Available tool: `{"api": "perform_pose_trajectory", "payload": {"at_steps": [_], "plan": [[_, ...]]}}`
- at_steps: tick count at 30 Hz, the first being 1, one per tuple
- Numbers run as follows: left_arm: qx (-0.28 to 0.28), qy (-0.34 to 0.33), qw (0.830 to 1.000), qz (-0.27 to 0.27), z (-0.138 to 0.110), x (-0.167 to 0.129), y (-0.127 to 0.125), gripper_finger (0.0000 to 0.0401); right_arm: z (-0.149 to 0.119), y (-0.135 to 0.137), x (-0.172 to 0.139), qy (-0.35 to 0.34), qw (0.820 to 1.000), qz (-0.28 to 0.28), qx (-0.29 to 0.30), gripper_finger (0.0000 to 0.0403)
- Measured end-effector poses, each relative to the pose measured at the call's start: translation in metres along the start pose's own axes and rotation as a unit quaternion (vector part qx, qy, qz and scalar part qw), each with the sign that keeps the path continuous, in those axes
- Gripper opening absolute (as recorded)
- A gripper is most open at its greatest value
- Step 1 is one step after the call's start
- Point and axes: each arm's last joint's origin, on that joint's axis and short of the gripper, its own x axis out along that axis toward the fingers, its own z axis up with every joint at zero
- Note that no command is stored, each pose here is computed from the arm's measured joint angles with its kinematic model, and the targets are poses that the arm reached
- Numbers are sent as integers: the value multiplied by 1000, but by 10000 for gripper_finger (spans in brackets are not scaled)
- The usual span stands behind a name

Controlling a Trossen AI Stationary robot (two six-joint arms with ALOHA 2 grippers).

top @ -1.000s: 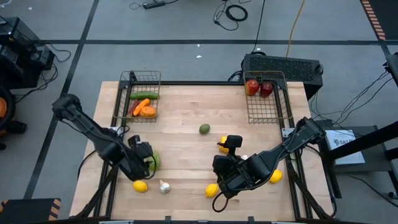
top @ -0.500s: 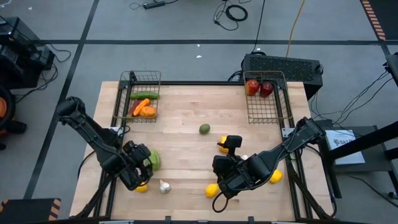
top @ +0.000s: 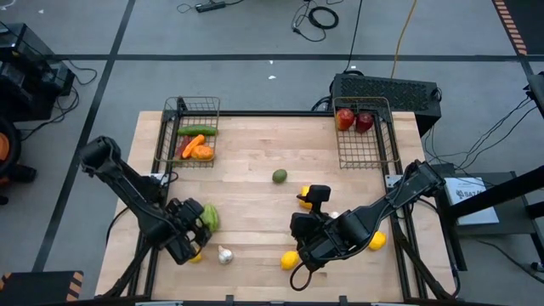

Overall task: Sort produce into baskets
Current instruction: Put the green chayote into the left wire basket

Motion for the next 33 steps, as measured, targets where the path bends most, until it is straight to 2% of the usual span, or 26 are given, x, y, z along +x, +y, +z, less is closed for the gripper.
{"api": "perform_pose_trajectory", "payload": {"at_steps": [4,15,21,28,33], "plan": [[-9,-3,1000,9,-3,5,-3,342,0,0,0,-1,1000,1,1,343],[59,46,996,50,-9,4,4,342,1,0,0,-2,1000,1,3,343],[51,47,989,132,-6,-5,25,342,1,0,0,-3,1000,2,4,343],[36,26,997,66,-8,-5,15,342,1,0,0,-4,1000,2,4,343],[42,23,996,80,-9,-3,15,342,1,0,0,-4,1000,2,5,343]]}}
